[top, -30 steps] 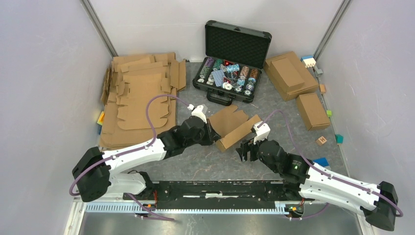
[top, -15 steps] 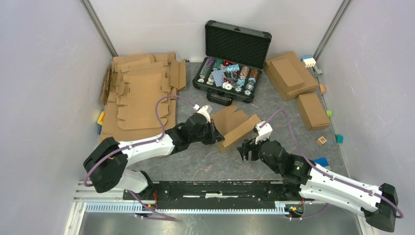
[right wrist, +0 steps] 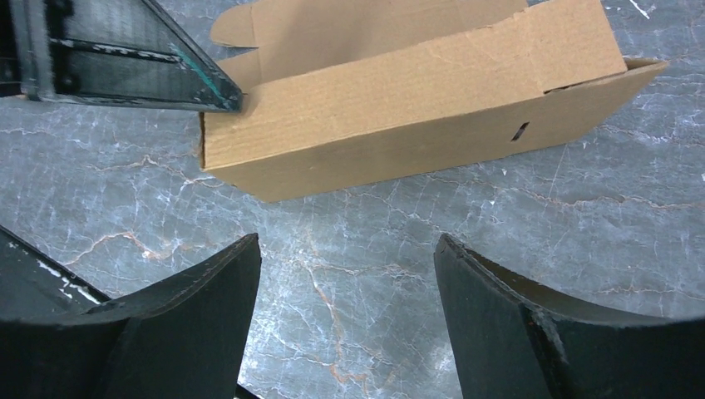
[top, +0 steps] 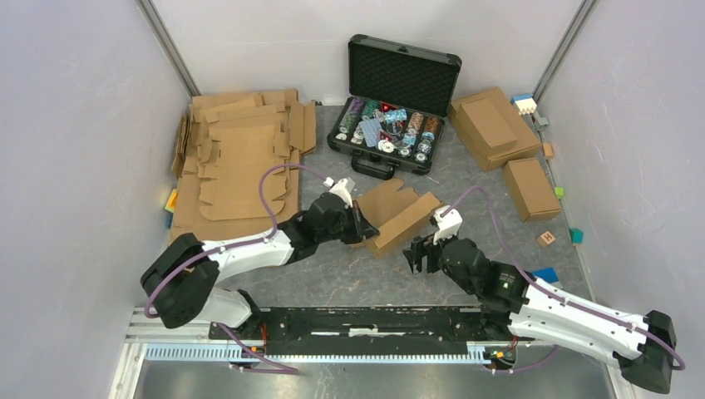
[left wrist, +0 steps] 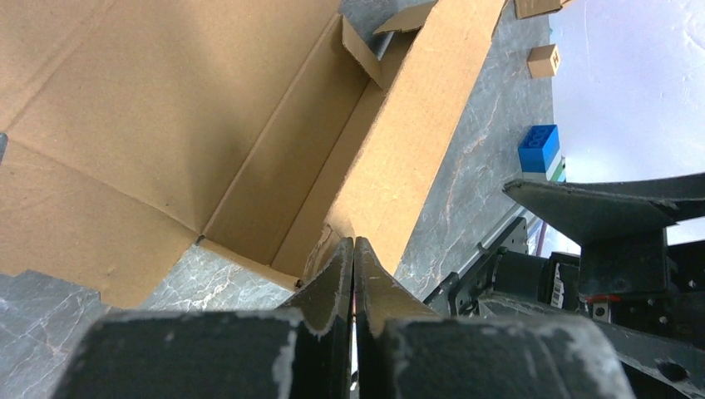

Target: Fold the paper box

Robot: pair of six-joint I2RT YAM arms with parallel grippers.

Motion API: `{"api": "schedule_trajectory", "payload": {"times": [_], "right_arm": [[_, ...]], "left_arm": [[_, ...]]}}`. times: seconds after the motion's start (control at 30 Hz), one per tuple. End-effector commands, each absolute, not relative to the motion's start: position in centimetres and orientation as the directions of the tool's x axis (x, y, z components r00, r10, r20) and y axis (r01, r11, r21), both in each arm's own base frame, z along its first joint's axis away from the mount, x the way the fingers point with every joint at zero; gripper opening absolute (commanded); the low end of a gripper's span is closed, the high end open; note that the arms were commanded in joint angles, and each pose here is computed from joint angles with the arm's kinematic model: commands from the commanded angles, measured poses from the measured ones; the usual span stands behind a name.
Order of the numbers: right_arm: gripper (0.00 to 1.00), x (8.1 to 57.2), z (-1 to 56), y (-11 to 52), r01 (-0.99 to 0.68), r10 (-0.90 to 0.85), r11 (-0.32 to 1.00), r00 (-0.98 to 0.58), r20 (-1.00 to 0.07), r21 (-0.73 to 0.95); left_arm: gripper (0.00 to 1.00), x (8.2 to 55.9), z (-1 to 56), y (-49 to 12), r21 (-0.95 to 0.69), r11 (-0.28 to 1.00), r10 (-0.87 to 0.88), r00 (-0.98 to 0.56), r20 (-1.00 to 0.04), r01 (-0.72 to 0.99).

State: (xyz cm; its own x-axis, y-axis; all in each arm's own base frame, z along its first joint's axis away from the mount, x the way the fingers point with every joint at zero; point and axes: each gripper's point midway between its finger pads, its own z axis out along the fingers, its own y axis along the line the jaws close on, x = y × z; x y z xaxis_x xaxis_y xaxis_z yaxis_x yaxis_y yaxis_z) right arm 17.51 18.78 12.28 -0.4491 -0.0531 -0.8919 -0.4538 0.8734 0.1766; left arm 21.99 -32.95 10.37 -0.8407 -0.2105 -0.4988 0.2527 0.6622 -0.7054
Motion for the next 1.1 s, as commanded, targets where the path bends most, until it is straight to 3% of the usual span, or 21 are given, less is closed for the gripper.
{"api": "schedule_trajectory", "payload": {"times": [0.0,0.1,0.27,0.47,0.67,0.73,0.8,0.83,0.87,1.07], "right_arm": [[0.82,18.4,14.5,18.9,-0.440,-0.040,0.884,-0.411,-0.911,0.160],[0.82,18.8,15.6,18.7,-0.430,-0.057,0.894,-0.392,-0.918,0.128],[0.81,19.4,16.7,19.5,-0.446,-0.096,0.891,-0.376,-0.921,0.089],[0.73,20.4,17.1,21.7,-0.477,-0.139,0.877,-0.368,-0.919,0.058],[0.51,22.0,16.1,22.3,-0.434,-0.169,0.901,-0.365,-0.916,0.007],[0.35,22.5,15.5,22.2,-0.424,-0.179,0.905,-0.369,-0.912,-0.006],[0.09,23.0,15.0,22.2,-0.422,-0.192,0.907,-0.378,-0.906,-0.016],[0.04,23.3,14.8,22.2,-0.419,-0.194,0.908,-0.385,-0.902,-0.017],[0.00,23.5,14.4,22.2,-0.419,-0.201,0.908,-0.395,-0.896,-0.019],[0.00,24.2,14.4,22.8,-0.437,-0.198,0.899,-0.387,-0.900,-0.010]], "left_arm": [[0.07,21.0,11.7,-32.3,-0.674,0.671,-0.141,-0.839,-0.526,0.309],[0.12,21.0,13.5,-31.7,-0.655,0.680,-0.137,-0.820,-0.556,0.330],[0.29,20.3,14.6,-30.3,-0.653,0.682,-0.156,-0.807,-0.569,0.328],[0.35,19.6,13.9,-28.8,-0.640,0.705,-0.168,-0.805,-0.569,0.305],[0.42,19.7,12.7,-26.9,-0.606,0.750,-0.187,-0.795,-0.577,0.264],[0.42,19.7,12.3,-26.2,-0.602,0.758,-0.192,-0.796,-0.573,0.251],[0.42,19.7,12.0,-25.6,-0.599,0.765,-0.201,-0.796,-0.572,0.238],[0.42,19.7,11.8,-25.4,-0.598,0.767,-0.203,-0.796,-0.570,0.232],[0.42,19.8,11.9,-25.1,-0.597,0.769,-0.208,-0.793,-0.573,0.229],[0.42,19.8,12.2,-24.5,-0.594,0.772,-0.216,-0.784,-0.582,0.228]]}}
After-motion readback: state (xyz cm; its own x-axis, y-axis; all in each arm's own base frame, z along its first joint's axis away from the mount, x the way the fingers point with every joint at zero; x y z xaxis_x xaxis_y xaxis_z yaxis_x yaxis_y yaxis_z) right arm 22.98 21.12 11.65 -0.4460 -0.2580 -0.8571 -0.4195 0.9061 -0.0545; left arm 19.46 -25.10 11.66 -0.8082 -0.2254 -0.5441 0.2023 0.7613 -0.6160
